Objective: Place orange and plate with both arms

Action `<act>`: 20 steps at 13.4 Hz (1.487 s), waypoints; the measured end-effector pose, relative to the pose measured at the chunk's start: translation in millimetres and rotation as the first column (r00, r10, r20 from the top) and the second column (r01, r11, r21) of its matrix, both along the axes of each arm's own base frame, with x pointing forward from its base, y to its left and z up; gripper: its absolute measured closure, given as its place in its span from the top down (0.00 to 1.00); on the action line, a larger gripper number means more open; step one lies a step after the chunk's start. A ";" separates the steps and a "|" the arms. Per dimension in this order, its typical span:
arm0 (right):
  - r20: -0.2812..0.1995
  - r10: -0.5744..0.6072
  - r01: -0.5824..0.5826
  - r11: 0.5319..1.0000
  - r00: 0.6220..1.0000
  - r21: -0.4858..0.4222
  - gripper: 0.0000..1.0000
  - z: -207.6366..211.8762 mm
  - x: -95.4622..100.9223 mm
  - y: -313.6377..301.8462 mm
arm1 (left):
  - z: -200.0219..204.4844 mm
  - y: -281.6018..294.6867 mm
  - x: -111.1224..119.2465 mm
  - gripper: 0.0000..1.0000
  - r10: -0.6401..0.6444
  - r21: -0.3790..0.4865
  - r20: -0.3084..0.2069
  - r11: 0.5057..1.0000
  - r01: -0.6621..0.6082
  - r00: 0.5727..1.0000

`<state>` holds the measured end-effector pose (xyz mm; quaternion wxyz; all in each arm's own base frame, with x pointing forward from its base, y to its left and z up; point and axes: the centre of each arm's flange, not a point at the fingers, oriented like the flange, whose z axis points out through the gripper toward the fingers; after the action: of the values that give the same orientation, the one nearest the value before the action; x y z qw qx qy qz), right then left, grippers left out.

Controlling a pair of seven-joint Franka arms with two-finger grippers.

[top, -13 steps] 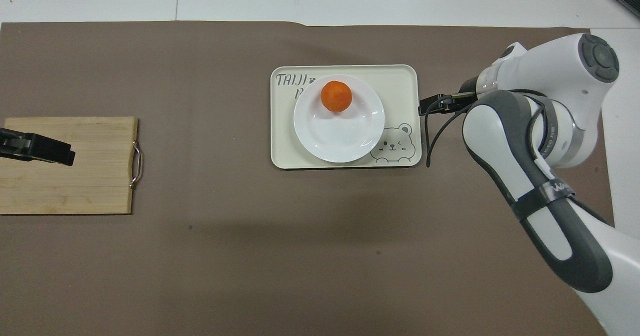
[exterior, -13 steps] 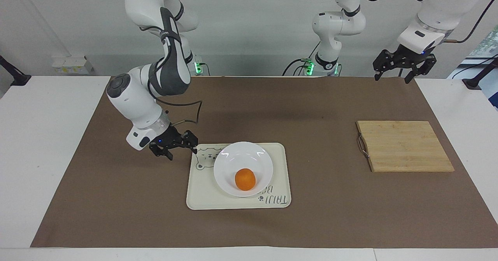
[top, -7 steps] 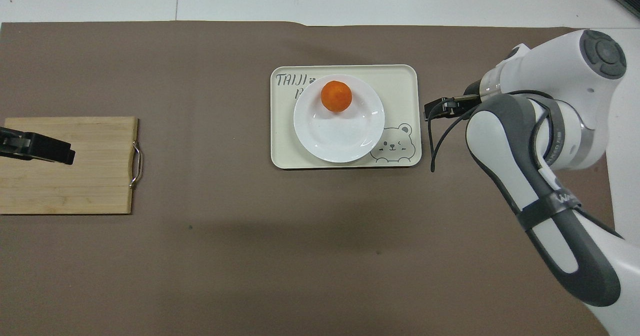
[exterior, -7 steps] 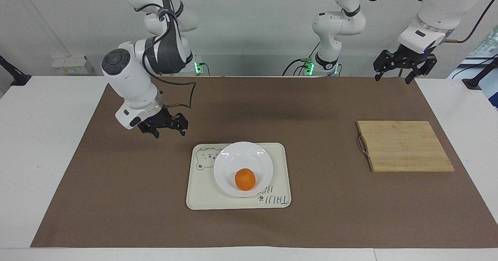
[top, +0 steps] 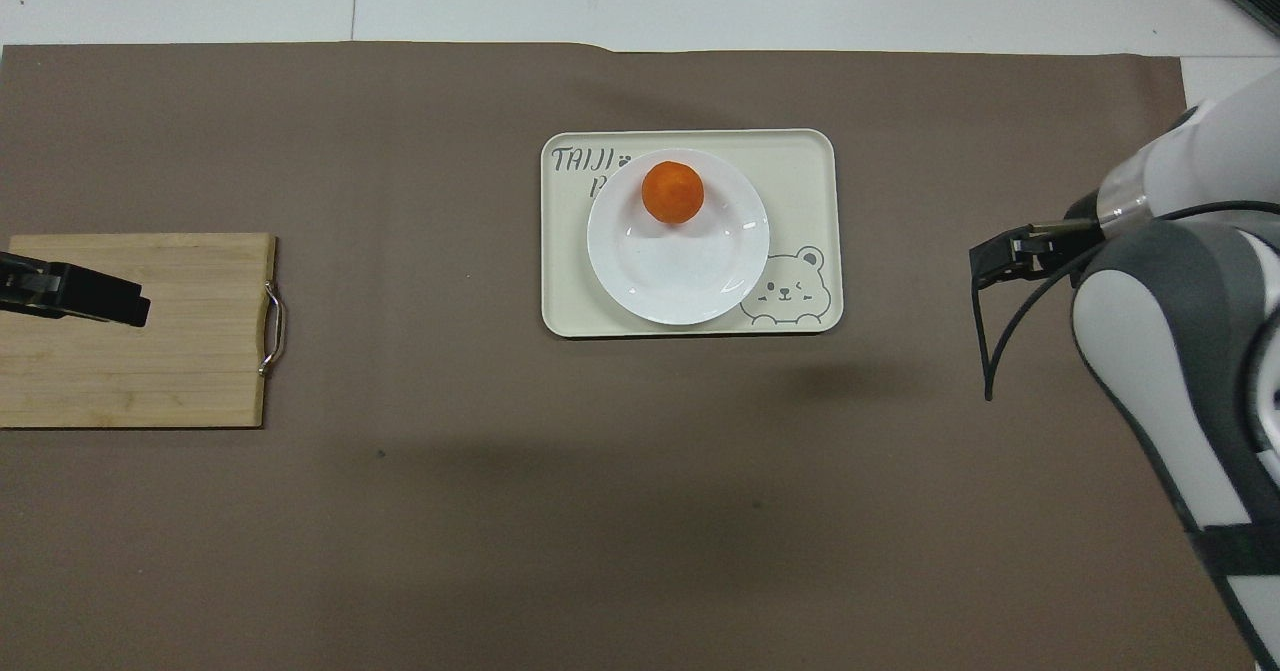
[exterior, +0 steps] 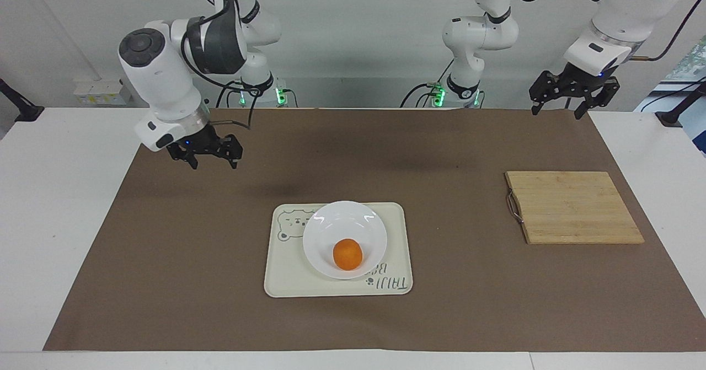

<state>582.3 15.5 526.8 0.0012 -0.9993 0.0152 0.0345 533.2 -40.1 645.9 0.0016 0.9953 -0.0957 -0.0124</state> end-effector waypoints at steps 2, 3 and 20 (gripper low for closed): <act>-0.015 -0.040 0.040 0.999 0.999 0.001 1.00 19.7 -15.1 -24.3 | 0.0 0.1 0.0 1.00 0.000 0.000 0.000 1.000 0.000 1.000; -0.020 -0.059 0.059 0.998 0.998 -0.001 1.00 29.3 -22.7 -36.3 | -0.1 0.1 -0.1 1.00 0.000 0.000 -0.001 1.000 0.000 1.000; 0.077 -0.093 0.093 0.996 0.993 0.002 1.00 156.7 -89.5 -59.2 | 0.0 3.0 0.1 1.00 0.006 0.000 0.000 1.000 -0.006 1.000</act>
<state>492.8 -43.7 683.5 0.0024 -0.9981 0.0615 -0.0040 533.4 -37.1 646.0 0.0017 0.9956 -0.0926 -0.0125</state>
